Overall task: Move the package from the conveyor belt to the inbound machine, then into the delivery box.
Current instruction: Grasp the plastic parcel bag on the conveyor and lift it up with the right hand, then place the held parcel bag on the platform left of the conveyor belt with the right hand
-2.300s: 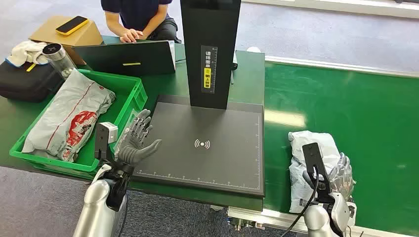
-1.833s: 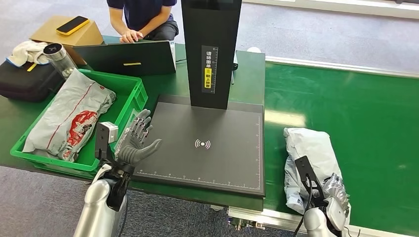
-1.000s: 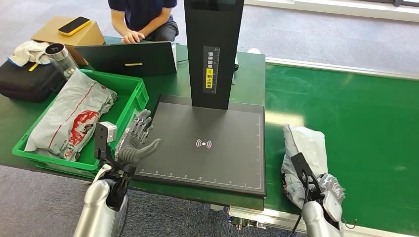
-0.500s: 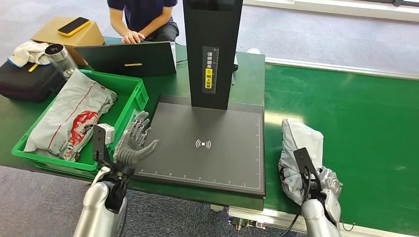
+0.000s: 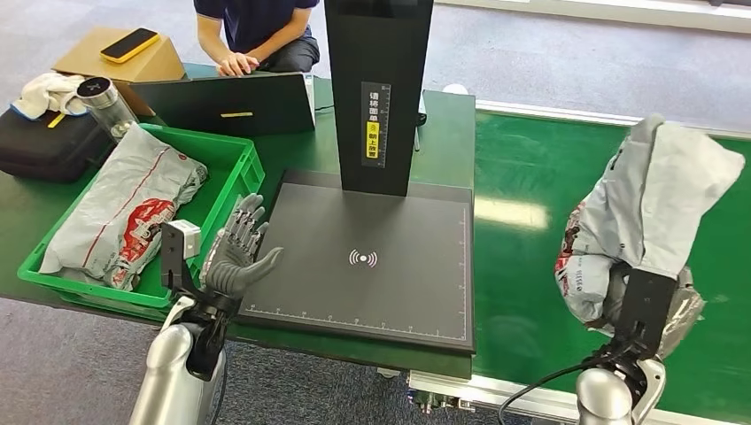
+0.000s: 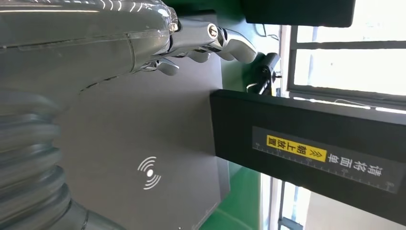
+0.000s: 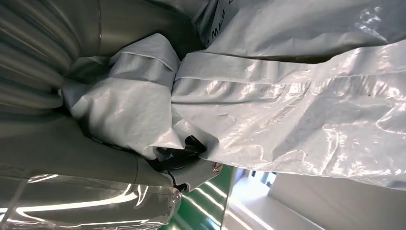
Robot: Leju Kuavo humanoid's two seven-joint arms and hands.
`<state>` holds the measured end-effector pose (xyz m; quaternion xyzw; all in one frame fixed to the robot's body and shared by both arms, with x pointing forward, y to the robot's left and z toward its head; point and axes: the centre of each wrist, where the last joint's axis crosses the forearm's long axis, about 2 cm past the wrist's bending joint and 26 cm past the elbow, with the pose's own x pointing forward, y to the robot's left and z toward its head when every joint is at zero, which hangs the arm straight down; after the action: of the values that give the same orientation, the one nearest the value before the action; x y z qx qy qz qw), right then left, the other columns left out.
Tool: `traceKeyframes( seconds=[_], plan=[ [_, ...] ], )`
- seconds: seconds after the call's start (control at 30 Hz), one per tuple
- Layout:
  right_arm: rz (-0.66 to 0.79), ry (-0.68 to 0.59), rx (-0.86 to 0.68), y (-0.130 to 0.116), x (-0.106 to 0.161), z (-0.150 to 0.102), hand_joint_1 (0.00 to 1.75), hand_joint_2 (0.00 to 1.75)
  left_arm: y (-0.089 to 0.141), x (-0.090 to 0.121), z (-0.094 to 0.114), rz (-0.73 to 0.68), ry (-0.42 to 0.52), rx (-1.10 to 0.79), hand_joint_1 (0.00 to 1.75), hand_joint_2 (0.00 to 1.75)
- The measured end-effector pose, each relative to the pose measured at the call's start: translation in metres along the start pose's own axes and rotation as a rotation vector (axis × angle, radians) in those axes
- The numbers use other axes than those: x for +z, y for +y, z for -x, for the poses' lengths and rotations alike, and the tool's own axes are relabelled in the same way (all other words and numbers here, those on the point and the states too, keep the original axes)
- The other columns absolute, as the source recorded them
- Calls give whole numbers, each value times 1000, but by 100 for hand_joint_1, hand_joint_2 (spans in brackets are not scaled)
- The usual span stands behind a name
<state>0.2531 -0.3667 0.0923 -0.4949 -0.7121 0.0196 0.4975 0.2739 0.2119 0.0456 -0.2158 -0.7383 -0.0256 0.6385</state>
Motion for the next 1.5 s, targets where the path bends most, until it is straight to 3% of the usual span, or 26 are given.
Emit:
traceKeyframes(
  seconds=[0.23,0.53,0.7,0.93,1.2,1.5],
  plan=[
    [14,-129,30,-9,-4,-14,175,175,-2,-7,0,22,-11,2,0,175],
    [-537,-474,350,44,-20,-60,175,175,-3,-25,-1,78,-31,14,0,175],
    [-711,-604,459,75,-32,-68,175,175,0,-26,2,86,-24,12,0,175],
    [-878,-745,553,101,-36,-69,175,175,3,-23,6,86,-13,13,0,175],
    [-1073,-1039,560,142,-50,-106,175,175,2,-22,9,88,-6,15,0,175],
    [-1045,-1277,423,156,-36,-137,175,175,7,-19,10,74,0,15,0,175]
  ],
)
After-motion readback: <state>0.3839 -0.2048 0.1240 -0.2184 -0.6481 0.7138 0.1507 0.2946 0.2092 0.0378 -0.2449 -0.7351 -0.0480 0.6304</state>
